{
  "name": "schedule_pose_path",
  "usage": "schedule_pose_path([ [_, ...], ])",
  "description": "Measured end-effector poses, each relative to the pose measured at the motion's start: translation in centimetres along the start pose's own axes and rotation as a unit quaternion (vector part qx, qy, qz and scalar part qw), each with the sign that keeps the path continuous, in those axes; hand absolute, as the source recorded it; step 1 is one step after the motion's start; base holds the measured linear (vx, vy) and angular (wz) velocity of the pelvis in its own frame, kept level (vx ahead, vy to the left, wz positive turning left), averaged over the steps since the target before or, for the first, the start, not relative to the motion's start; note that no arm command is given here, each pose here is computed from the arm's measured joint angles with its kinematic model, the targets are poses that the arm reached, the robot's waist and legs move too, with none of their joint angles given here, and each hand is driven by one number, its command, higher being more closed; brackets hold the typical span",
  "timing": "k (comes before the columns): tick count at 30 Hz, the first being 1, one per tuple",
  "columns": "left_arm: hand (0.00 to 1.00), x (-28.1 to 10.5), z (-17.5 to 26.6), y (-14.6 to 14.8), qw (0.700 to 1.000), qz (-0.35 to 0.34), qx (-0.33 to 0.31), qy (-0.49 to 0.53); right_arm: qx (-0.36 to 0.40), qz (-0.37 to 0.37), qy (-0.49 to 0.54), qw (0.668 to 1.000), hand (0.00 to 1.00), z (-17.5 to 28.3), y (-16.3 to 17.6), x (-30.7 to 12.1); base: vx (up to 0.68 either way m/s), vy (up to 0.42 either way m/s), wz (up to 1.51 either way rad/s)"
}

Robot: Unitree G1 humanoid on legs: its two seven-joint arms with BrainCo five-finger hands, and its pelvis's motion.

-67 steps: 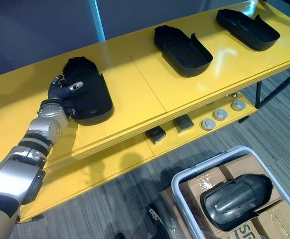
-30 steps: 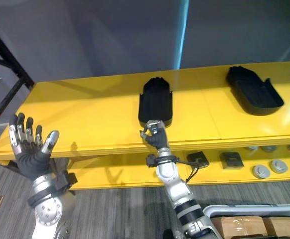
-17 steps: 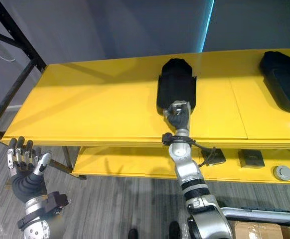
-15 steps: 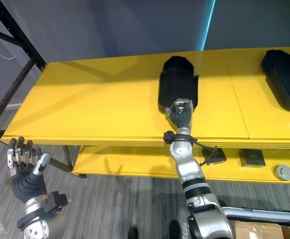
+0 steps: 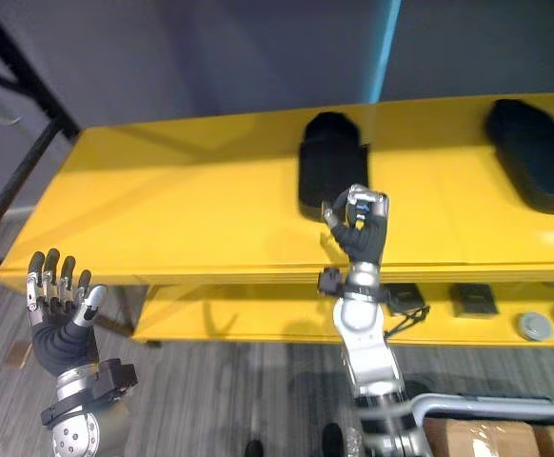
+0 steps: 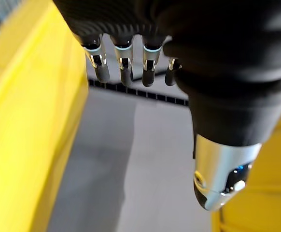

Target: Walk over and take plastic housings, then place them on the shelf

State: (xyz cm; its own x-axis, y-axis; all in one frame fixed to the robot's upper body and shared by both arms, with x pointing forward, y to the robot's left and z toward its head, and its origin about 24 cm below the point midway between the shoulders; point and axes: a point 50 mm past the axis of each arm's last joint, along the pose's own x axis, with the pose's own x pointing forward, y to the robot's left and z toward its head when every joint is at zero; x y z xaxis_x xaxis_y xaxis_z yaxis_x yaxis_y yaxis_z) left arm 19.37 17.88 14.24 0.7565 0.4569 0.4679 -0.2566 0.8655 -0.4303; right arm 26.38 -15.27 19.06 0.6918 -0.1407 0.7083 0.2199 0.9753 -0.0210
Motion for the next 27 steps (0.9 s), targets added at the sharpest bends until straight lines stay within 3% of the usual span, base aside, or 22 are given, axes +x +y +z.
schedule_pose_path([
  [3,0.0,-0.3,-0.3,0.3,1.0,-0.007,0.016,0.011,-0.01,0.012,0.047,0.999,0.0,-1.0,-2.0,-2.8,0.1,0.111,-1.53],
  [6,0.0,-0.8,-0.7,0.8,0.998,-0.014,0.047,0.026,-0.065,-0.012,0.132,0.989,0.0,-2.6,-6.2,-6.6,0.07,0.219,-2.05],
  [7,0.0,-1.1,-1.5,0.8,0.997,-0.026,0.06,0.044,-0.107,-0.039,0.183,0.977,0.0,-2.9,-9.2,-9.2,0.02,0.281,-1.29],
  [9,0.0,-1.2,-2.4,0.6,0.995,-0.04,0.069,0.06,-0.122,-0.062,0.23,0.963,0.0,-2.8,-11.1,-11.7,-0.04,0.309,-1.22],
  [13,0.0,-1.7,-4.2,1.0,0.989,-0.055,0.087,0.104,-0.112,-0.064,0.27,0.954,0.0,-2.5,-10.7,-13.9,-0.25,0.25,-2.24],
  [19,0.0,-0.8,-5.0,0.7,0.989,-0.06,0.081,0.107,-0.113,-0.077,0.363,0.921,0.0,-6.8,-10.2,-16.4,-0.22,0.077,-1.83],
  [24,0.0,-0.4,-6.4,1.1,0.984,-0.073,0.101,0.128,-0.111,-0.073,0.391,0.911,0.0,-8.8,-9.5,-16.2,-0.16,-0.177,-0.93],
  [27,0.0,-2.2,-10.2,3.2,0.964,-0.04,0.144,0.219,-0.122,-0.059,0.419,0.898,0.0,-10.4,-9.3,-16.5,0.0,-0.242,-0.35],
])
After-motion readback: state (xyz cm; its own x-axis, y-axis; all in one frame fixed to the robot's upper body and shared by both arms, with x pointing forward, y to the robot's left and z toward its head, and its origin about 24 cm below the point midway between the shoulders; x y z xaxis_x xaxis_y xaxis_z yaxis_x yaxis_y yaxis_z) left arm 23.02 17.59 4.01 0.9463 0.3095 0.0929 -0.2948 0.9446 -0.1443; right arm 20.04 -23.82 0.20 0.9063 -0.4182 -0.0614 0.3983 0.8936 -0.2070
